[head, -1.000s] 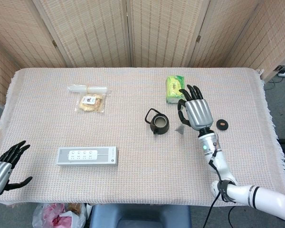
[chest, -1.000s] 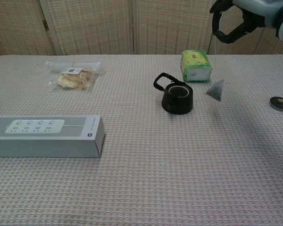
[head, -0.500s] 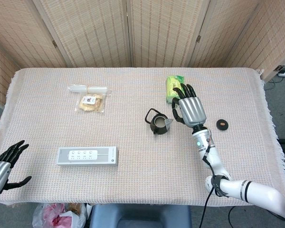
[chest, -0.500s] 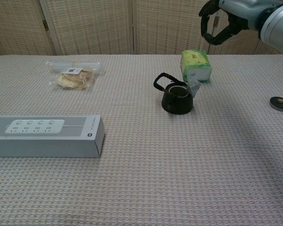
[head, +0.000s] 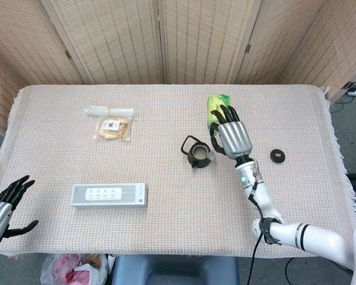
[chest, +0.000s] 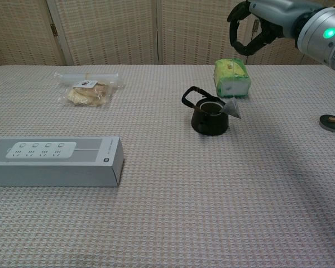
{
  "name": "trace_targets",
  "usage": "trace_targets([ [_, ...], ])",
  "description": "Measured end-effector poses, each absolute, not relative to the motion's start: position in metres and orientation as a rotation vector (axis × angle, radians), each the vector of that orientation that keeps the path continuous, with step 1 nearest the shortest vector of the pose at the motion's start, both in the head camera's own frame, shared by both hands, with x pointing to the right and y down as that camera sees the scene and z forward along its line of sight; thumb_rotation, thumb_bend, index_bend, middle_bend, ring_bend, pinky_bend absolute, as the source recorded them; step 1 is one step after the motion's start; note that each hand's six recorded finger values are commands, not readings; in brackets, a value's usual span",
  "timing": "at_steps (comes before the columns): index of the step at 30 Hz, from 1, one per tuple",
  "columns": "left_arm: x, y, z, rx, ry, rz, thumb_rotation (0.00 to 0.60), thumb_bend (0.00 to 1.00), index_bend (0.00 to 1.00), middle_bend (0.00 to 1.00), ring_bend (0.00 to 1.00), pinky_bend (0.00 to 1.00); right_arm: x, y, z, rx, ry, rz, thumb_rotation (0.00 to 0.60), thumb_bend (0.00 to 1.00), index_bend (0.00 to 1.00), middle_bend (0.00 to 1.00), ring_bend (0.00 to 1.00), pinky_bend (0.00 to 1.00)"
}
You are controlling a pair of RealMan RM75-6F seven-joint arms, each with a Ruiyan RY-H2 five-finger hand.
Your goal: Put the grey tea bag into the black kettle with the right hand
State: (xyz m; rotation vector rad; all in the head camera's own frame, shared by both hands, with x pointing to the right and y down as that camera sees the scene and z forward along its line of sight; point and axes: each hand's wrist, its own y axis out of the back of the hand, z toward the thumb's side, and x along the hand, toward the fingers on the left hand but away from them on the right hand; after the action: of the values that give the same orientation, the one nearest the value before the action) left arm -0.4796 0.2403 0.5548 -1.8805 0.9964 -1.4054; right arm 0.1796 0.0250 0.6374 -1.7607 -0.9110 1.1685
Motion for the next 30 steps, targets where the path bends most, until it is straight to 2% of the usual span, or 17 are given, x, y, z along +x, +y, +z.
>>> trace_targets([
  [19,-0.486,0.238,0.554,-1.880,1.020,-1.416,0.600,0.27,0.00,0.00,0.00,0.18,0.150,0.006,0.640,-1.766,-0.892,1.157,0.600,0.45,0.65,0.17,0.00,0.00],
  [30,-0.484,0.239,0.555,-1.879,1.010,-1.416,0.600,0.27,0.00,0.00,0.00,0.18,0.157,0.020,0.657,-1.748,-0.826,1.201,0.600,0.45,0.65,0.17,0.00,0.00],
])
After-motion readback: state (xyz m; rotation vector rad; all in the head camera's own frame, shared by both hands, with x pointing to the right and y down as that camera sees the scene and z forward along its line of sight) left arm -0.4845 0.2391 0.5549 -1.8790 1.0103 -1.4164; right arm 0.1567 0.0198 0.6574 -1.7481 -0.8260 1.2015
